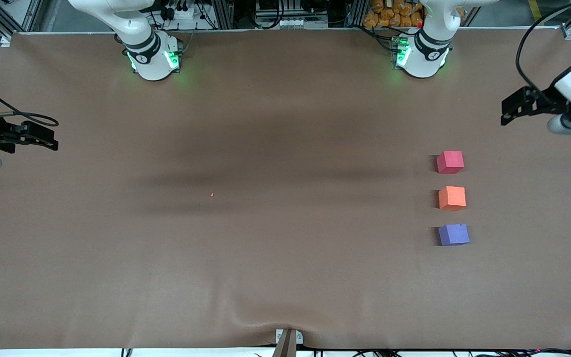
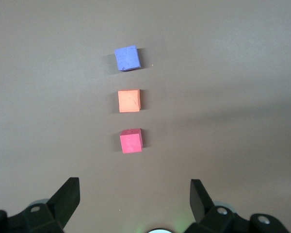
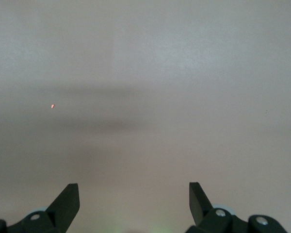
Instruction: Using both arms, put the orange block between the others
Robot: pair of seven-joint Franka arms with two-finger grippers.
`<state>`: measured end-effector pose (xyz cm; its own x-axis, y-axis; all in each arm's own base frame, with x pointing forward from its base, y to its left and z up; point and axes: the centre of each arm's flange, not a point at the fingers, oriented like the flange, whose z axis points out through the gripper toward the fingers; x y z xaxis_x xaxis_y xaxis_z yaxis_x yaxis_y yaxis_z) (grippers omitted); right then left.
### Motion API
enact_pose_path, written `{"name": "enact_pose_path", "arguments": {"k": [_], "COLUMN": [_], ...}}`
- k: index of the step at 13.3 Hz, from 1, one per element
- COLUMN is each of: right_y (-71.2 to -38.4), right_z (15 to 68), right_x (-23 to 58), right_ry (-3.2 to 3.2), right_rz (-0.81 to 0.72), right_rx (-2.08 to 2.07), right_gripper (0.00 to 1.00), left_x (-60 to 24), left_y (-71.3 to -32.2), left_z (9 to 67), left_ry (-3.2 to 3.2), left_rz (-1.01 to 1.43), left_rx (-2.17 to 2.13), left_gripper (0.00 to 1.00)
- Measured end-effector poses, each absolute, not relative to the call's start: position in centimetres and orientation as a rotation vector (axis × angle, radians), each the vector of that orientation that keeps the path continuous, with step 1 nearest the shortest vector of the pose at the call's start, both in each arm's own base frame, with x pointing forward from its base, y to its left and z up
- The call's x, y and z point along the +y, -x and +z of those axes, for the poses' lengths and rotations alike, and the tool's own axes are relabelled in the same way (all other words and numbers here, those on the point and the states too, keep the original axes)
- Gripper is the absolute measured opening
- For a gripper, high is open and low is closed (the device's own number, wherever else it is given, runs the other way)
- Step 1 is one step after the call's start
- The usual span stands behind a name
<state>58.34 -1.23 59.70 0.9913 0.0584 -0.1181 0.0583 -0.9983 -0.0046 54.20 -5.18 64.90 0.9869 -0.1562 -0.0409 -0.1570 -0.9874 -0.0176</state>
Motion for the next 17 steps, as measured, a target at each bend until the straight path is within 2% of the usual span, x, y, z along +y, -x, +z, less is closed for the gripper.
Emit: {"name": "enact_pose_path", "arguments": {"k": [6,17], "right_y": [-58.6,-58.2], "right_z": [59.5,62.1], "right_x": [-1.8,-1.5], "right_ry": [3.139,3.136], "right_rz": [0.182,0.159], "right_rx": [-0.079,-0.083], "right_gripper": [1.00,1.00], "left_x": [-6.3,-6.7], "left_y": [-53.9,-53.9], "left_z": [65.2,65.0], "left_ry": [3.124,3.127], "left_rz": [0.076,0.084], "left_rx": [0.269,0.216], "left_gripper": [1.00,1.00]}}
